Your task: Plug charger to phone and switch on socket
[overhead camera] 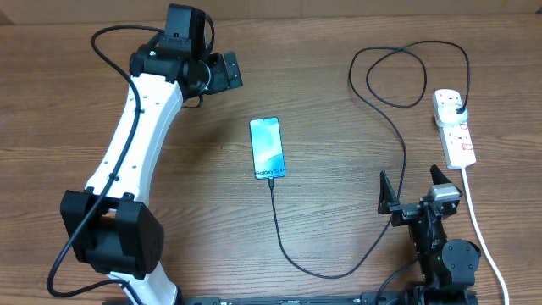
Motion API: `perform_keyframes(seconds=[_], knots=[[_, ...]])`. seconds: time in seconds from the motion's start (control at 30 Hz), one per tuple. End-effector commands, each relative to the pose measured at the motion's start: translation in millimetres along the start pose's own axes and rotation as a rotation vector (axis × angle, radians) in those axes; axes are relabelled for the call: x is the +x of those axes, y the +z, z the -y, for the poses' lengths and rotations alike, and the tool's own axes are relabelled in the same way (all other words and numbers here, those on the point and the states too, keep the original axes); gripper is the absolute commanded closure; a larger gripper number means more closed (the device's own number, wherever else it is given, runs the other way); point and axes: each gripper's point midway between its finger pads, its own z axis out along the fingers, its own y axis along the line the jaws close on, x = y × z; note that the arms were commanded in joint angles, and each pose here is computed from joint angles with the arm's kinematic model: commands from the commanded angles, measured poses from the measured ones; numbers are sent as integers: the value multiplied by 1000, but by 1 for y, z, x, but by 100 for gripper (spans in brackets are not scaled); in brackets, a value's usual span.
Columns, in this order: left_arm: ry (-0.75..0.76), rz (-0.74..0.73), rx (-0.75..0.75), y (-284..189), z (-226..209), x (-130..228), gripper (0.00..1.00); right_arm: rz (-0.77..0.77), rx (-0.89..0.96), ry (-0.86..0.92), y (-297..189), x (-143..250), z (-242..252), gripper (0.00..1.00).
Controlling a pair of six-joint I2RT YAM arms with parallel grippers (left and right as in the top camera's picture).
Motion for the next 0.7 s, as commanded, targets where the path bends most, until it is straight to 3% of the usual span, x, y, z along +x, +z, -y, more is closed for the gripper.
perform_keyframes(seconds=[0.0, 0.67], knots=[[16, 9, -10, 1, -3, -4, 0, 4, -8, -13, 0, 2, -2, 0], [15, 9, -10, 1, -3, -4, 0, 7, -2, -13, 0, 1, 0, 0]])
